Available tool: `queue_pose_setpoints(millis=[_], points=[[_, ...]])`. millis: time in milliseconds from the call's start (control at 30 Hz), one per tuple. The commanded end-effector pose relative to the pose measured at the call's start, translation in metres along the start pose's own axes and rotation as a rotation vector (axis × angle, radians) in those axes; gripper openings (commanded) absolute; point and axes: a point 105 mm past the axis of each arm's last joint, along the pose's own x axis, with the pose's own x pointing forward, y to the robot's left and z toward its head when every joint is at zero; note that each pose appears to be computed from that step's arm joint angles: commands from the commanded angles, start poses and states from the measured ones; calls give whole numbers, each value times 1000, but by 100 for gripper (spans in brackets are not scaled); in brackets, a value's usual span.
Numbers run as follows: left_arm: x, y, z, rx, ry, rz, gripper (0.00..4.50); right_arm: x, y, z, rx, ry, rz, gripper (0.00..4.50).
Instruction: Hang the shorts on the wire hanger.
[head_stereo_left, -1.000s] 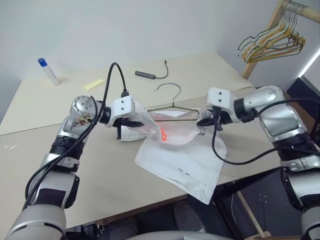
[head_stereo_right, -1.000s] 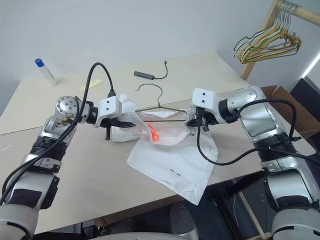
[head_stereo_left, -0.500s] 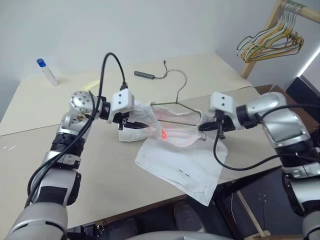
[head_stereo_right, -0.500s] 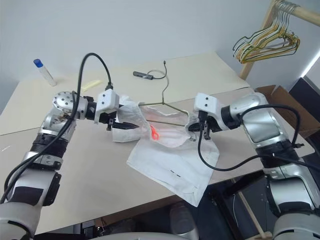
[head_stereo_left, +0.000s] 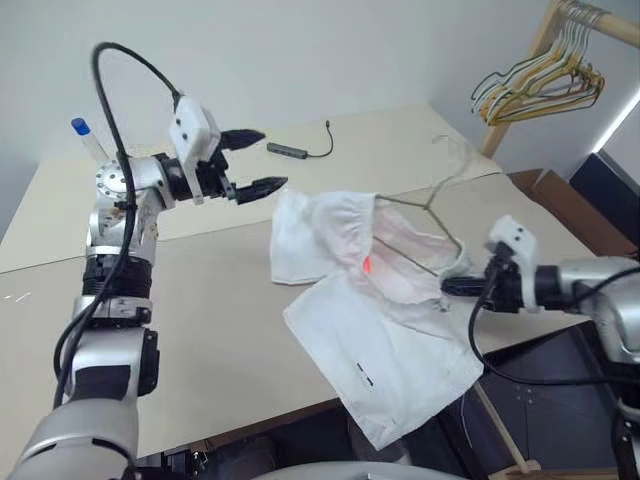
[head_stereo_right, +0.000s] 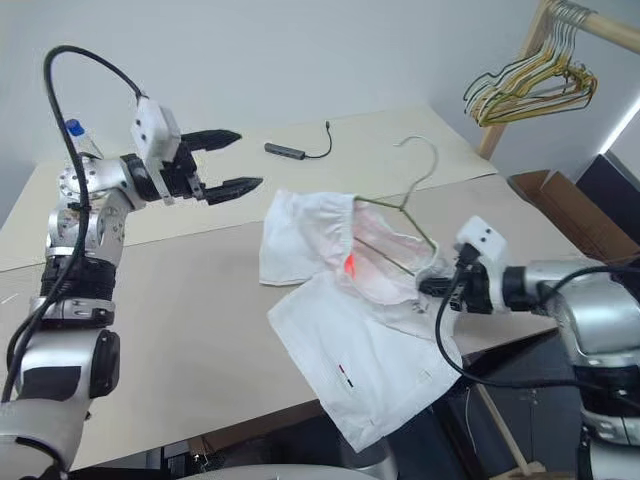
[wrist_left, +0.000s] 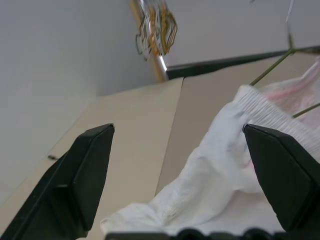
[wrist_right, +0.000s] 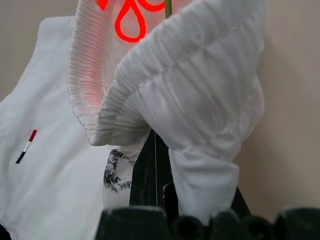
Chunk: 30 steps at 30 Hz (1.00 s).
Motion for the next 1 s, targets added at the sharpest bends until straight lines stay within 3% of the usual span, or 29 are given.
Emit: queue_pose_setpoints(millis=[33,167,367,667,1000], points=[[5,-20,40,-88,-172,-51,447,-30,-9,3,114,-70,-127,0],[13,-34,59,-202,-274,-82,447,-59,-22,0,270,-120,-249,0],[19,-46,71,-235,-312,-125,447,-91,-51,2,426,-161,-455,0],[20,-46,80,-238,-331,-134,447,-149,-101,16,596,-239,-773,0],[17,-44,81,-218,-326,-116,447,-182,-136,33,714,-355,-954,0]])
